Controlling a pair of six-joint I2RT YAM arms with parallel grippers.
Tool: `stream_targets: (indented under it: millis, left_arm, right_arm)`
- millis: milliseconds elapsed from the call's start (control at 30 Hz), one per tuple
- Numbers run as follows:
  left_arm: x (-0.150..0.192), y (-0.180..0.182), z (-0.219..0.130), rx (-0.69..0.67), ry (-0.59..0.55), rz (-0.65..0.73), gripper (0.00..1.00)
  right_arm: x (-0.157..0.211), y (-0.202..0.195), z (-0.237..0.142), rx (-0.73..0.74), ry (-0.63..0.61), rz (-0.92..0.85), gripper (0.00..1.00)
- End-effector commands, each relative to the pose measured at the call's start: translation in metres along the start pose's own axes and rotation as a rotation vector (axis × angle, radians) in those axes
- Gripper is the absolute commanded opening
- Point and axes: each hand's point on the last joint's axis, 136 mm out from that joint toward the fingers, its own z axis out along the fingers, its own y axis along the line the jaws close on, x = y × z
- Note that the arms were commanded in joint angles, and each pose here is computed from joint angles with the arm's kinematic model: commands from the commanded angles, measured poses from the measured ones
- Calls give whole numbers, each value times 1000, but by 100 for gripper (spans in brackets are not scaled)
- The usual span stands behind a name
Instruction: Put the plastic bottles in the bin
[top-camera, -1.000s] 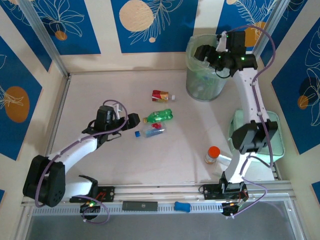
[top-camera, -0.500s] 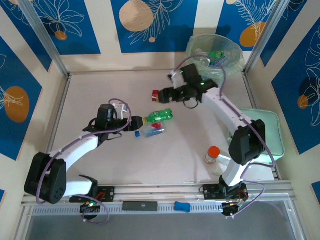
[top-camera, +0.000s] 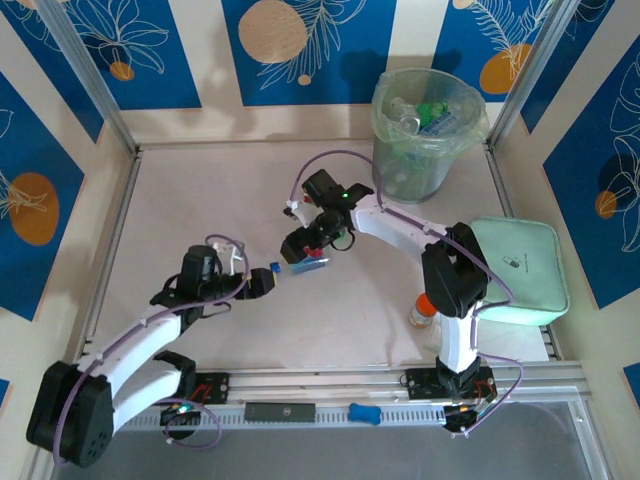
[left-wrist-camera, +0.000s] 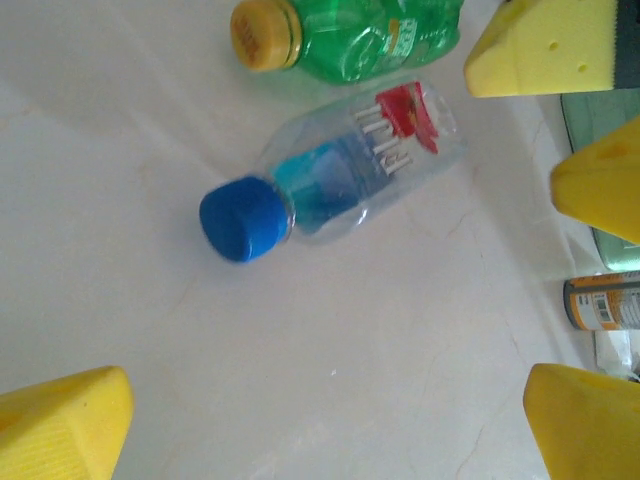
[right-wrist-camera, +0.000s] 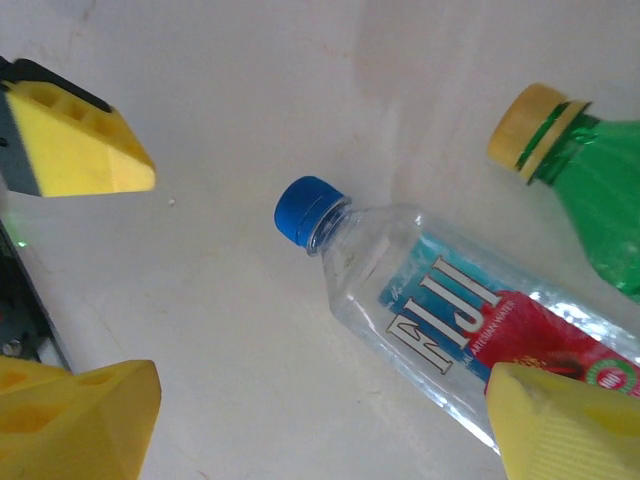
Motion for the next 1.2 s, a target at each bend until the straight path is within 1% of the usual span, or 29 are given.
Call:
stream_targets:
  millis: [0,267,533,767,967,1167]
  left_arm:
    - [14,2,-6,-3,16,-37,100]
    - [12,1,-5,6,11,-56,100]
    - [11,2,-1,8,19,-56,100]
    - [5,2,1,0,3,-57,100]
    - [3,0,9,18,27,-66,100]
    - [-2,-2,10,19,24,-67,100]
  right_arm:
    - [15,-3,13,22,61,-42,86]
    - [8,-17,33,117,92,-128,87]
    - [18,-33,46,183,129,-171,87]
    - [33,-41,45,249,147,-195,88]
    - [35,-57,44,350,152,-220,89]
    - [35,-56,43,367,160,-257,90]
